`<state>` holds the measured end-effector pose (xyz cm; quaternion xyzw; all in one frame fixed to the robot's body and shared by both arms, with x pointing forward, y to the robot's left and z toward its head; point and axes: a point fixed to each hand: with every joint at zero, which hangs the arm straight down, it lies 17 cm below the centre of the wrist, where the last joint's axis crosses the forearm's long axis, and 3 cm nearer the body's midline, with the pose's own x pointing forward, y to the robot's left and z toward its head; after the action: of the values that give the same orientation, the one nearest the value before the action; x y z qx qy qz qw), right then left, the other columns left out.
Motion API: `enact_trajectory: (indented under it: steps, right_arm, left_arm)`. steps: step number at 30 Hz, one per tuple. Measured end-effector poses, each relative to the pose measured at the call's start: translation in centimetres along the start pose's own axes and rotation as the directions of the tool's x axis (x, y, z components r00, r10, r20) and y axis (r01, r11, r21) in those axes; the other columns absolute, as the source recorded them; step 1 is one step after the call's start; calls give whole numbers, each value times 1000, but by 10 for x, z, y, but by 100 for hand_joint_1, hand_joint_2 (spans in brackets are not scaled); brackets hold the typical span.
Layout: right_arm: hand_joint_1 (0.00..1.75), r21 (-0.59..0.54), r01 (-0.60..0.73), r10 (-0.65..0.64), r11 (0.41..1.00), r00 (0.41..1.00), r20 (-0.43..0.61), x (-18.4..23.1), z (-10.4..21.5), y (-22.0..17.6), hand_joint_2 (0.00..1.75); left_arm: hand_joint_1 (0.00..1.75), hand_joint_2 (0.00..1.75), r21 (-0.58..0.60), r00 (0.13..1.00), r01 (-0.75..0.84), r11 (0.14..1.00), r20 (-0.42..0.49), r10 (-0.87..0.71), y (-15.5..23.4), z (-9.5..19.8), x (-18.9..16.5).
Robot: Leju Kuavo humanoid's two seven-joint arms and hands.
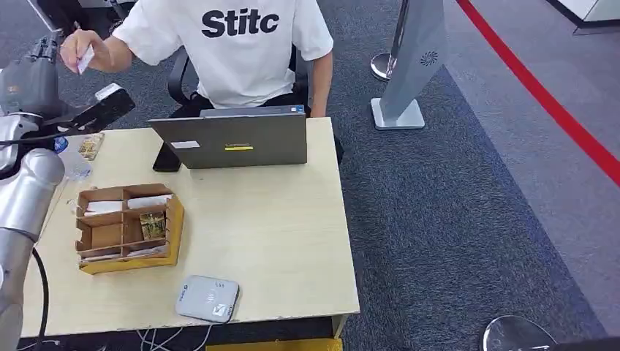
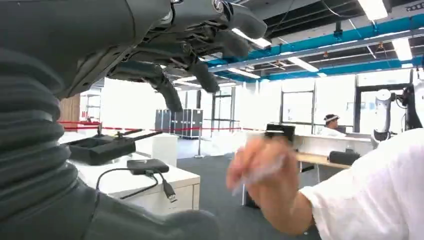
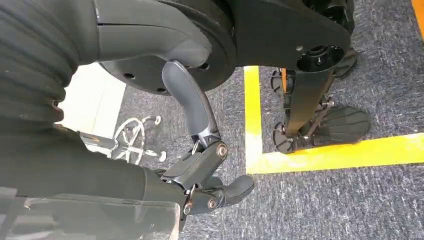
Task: Pass the card to the sensor for recognition and then transmit it.
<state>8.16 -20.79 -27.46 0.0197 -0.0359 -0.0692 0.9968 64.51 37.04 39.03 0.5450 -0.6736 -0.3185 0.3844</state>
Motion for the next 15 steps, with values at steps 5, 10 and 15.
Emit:
enact_trajectory:
  steps: [5,10,15]
  right_arm:
    - [0,0,0,0,1000,1000,0,0,0,0,175]
    - [0,0,0,0,1000,1000,0,0,0,0,175]
    - [0,1,10,-10,1000,1000,-4,-1,0,0,175]
  left_arm:
    - [0,175,-3,1000,3,1000,5,-3,-1,0,2]
    - [0,175,-3,1000,3,1000,6,-3,-1,0,2]
    - [0,175,4,999,-38,999,29,38,-3,3,6]
